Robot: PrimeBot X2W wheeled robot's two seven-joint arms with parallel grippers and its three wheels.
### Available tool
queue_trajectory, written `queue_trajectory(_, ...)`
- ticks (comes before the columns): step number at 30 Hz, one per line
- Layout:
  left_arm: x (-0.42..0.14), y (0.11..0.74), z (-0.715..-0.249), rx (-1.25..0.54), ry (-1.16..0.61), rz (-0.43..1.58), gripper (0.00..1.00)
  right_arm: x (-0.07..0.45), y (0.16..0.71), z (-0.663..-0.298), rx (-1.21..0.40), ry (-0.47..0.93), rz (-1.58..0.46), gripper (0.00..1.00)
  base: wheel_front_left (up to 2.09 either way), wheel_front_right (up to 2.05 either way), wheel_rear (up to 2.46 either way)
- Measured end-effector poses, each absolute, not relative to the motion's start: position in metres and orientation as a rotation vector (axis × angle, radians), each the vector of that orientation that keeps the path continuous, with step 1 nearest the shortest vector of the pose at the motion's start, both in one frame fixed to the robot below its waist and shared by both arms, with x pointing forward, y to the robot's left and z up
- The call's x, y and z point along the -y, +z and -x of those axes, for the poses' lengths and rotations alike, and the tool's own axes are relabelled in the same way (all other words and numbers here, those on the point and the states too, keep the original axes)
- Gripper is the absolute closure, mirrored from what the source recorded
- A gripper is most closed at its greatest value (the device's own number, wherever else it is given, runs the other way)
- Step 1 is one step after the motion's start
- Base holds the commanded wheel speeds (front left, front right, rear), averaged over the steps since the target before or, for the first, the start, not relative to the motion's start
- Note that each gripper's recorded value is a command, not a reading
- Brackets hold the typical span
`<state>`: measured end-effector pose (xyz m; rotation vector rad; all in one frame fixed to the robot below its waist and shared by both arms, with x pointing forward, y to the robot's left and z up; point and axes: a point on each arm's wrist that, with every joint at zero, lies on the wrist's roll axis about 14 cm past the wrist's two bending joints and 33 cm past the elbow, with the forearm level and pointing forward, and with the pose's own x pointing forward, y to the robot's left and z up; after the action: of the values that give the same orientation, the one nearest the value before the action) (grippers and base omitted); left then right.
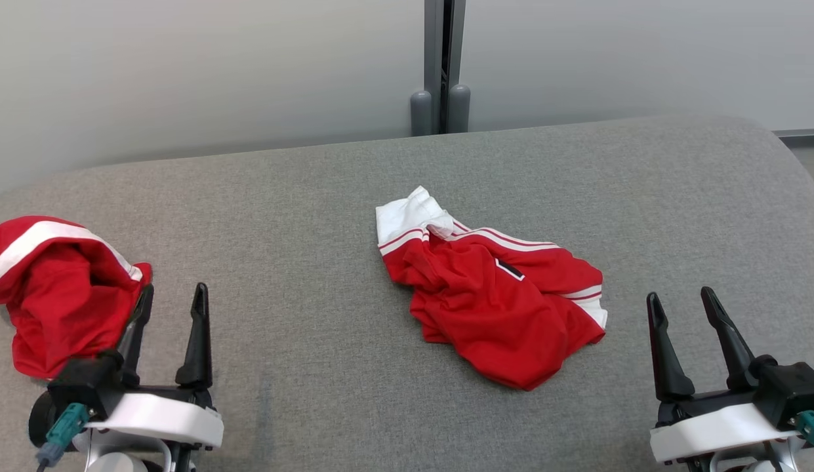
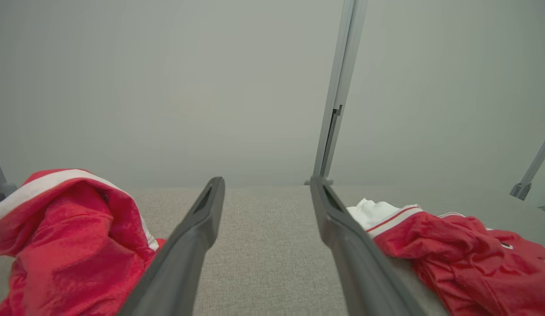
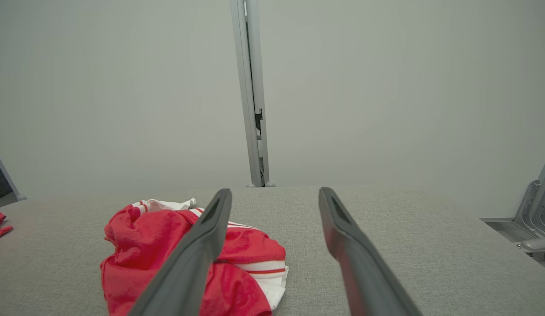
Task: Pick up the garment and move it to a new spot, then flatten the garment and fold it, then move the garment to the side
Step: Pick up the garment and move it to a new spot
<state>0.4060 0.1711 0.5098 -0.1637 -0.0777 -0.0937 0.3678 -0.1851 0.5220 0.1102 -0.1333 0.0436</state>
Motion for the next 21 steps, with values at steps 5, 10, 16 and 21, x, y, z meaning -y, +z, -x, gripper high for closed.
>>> queue_trajectory(5, -0.173, 0.503, -0.399, 0.061, -0.078, 0.157, 0.0, 0.183, 0.515, -0.367, 0.112, 0.048, -0.113, 0.0, 0.0, 0.0, 0.0)
queue_trajectory(10, -0.175, 0.497, -0.394, 0.045, -0.066, 0.159, 0.0, 0.182, 0.51, -0.366, 0.094, 0.049, -0.114, 0.0, 0.0, 0.0, 0.0)
queue_trajectory(16, -0.176, 0.496, -0.39, 0.045, -0.061, 0.147, 0.0, 0.18, 0.505, -0.367, 0.08, 0.055, -0.116, 0.0, 0.0, 0.0, 0.0)
queue_trajectory(21, -0.179, 0.497, -0.387, 0.05, -0.052, 0.144, 0.0, 0.179, 0.503, -0.368, 0.075, 0.058, -0.121, 0.0, 0.0, 0.0, 0.0)
